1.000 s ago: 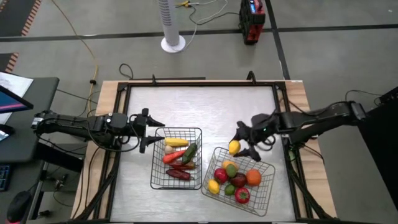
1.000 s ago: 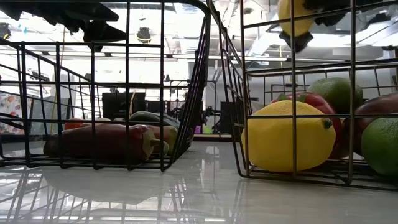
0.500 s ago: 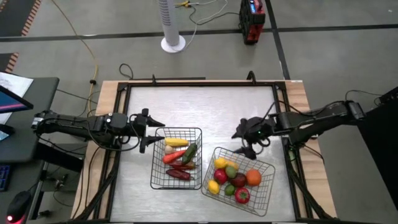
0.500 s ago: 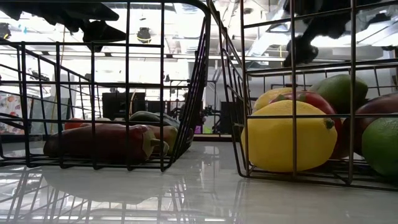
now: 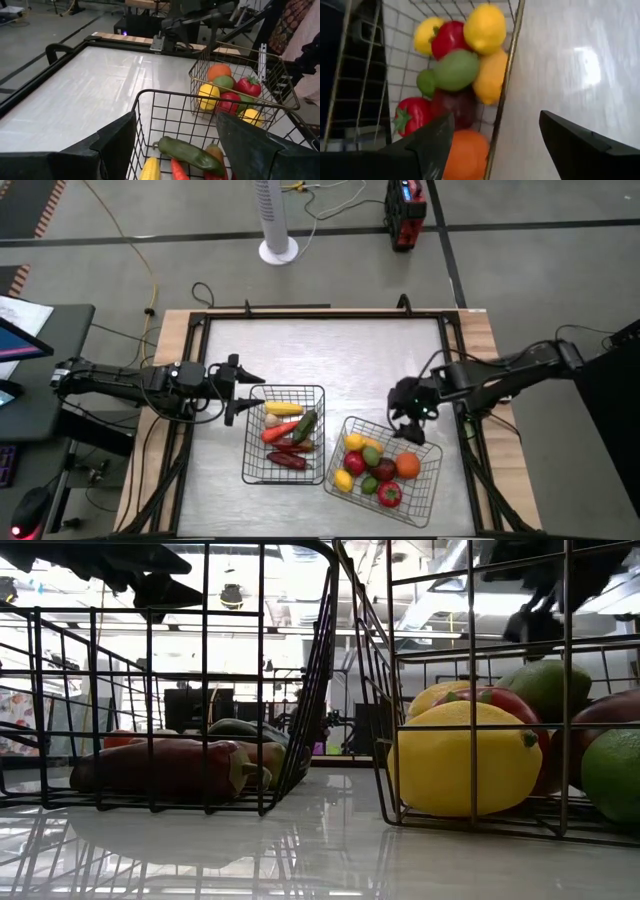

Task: Sort produce into baskets
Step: Adjust the right wire basket

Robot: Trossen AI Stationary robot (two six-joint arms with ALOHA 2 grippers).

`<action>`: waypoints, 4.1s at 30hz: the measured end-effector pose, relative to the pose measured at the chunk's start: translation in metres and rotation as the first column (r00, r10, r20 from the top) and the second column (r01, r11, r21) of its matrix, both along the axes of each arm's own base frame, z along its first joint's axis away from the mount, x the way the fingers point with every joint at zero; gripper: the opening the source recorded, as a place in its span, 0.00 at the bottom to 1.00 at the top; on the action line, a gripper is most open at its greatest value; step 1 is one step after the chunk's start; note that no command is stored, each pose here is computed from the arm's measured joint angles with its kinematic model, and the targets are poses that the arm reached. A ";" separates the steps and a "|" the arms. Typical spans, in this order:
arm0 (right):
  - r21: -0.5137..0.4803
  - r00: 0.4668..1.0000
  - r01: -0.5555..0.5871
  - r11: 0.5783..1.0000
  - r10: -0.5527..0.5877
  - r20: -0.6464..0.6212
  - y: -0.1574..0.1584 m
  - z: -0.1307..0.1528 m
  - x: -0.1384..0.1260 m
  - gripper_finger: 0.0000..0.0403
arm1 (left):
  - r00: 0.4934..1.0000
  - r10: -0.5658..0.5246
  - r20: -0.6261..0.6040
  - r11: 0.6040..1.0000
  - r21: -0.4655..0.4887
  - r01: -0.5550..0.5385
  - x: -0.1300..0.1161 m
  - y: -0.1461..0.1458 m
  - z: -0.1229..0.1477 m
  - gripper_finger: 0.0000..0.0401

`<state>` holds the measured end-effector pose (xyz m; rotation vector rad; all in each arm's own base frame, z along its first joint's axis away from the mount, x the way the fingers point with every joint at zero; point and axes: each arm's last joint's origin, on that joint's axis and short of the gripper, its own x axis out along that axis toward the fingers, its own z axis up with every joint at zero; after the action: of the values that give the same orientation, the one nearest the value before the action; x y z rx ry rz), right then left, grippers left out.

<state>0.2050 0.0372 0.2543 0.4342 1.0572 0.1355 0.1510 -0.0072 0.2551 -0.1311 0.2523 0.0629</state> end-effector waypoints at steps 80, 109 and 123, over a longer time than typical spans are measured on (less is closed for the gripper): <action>-0.594 0.763 -0.629 0.501 0.545 -0.348 -0.046 -0.029 0.034 0.35 | 0.999 0.000 -0.032 0.999 0.033 0.001 -0.001 0.000 -0.003 0.66; -0.461 0.977 -0.147 0.875 0.055 -0.208 -0.050 -0.029 0.035 0.32 | 0.999 -0.002 -0.043 0.999 0.038 0.003 -0.001 0.000 -0.004 0.66; -0.587 0.890 -0.453 0.671 0.378 -0.255 -0.040 -0.028 0.038 0.55 | 0.999 0.000 -0.045 0.999 0.034 0.002 -0.001 0.000 -0.004 0.66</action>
<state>0.2426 -0.0026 0.2263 -0.4403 1.2288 0.1514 0.1498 -0.0069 0.2511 -0.0955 0.2960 0.0690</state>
